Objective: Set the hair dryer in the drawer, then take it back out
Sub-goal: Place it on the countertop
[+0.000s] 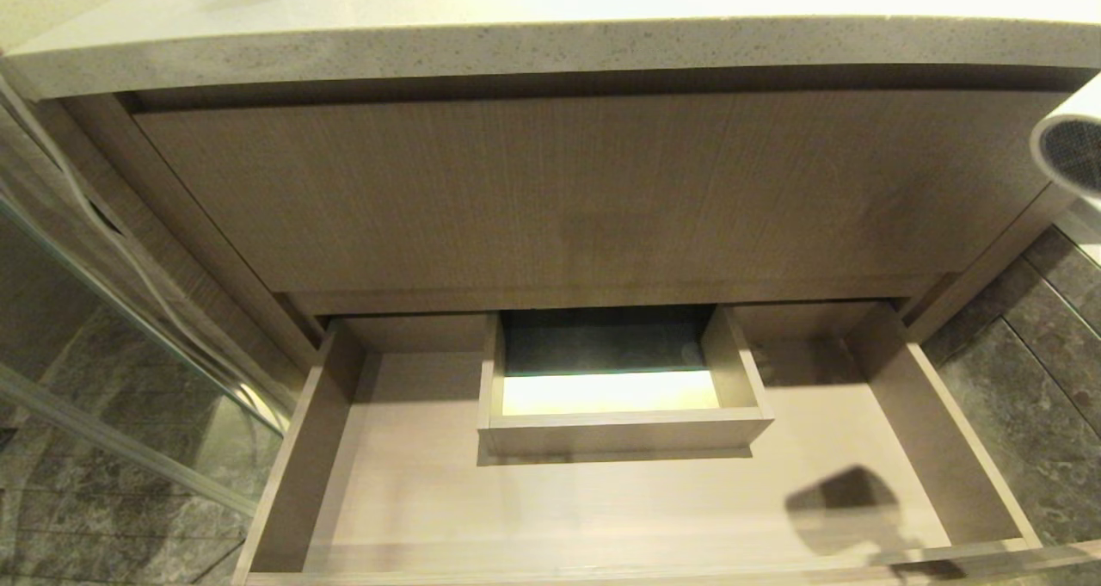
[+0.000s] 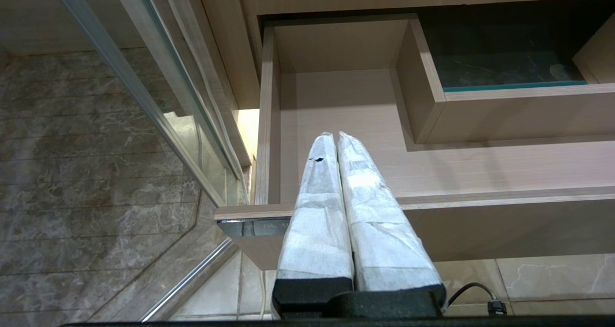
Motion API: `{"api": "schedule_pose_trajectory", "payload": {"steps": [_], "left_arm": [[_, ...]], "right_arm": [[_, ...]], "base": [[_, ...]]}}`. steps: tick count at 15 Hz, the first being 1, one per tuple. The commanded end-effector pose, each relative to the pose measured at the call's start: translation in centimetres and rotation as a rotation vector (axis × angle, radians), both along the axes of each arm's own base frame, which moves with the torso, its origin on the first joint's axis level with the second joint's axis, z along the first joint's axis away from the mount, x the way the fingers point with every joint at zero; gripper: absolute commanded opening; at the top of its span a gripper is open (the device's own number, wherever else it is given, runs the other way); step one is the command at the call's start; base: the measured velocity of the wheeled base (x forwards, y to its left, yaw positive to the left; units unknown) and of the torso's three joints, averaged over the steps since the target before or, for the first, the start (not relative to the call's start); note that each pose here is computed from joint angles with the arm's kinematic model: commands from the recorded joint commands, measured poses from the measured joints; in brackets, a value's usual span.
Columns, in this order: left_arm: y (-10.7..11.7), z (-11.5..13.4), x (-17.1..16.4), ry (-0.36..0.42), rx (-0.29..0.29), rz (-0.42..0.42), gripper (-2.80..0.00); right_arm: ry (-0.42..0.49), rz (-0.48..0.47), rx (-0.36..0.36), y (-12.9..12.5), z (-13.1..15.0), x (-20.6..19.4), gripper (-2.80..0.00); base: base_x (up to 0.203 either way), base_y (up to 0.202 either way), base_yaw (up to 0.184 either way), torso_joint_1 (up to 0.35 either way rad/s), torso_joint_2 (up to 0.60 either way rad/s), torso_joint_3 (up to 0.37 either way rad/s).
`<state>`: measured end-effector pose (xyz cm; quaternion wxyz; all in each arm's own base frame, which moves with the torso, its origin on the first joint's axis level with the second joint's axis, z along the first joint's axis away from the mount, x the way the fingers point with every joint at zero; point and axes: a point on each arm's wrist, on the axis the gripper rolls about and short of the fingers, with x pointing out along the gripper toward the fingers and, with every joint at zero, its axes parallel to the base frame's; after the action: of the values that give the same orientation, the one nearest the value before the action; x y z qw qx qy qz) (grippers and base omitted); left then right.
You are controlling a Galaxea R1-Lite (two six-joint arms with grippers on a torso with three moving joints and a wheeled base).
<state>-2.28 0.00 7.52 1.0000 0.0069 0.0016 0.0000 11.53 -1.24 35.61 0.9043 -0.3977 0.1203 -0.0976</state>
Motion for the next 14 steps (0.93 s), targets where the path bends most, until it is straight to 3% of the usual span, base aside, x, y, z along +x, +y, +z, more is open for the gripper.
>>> {"api": "schedule_pose_trajectory", "payload": {"steps": [1,9,14], "left_arm": [[0.0,0.0,0.0,0.000,0.000,0.000,-2.80],[0.0,0.0,0.0,0.000,0.000,0.000,-2.80],[0.0,0.0,0.0,0.000,0.000,0.000,-2.80]], "right_arm": [[-0.079,0.011,-0.029,0.0,3.1,1.1,-2.80],[-0.229,0.043,-0.077,-0.1,9.2,8.6,-2.80],[-0.446,0.086,-0.097,0.9,10.4,13.3,-2.80]], "base": [[0.000,0.000,0.000,0.000,0.00,0.000],[0.000,0.000,0.000,0.000,0.00,0.000],[0.000,0.000,0.000,0.000,0.00,0.000]]}}
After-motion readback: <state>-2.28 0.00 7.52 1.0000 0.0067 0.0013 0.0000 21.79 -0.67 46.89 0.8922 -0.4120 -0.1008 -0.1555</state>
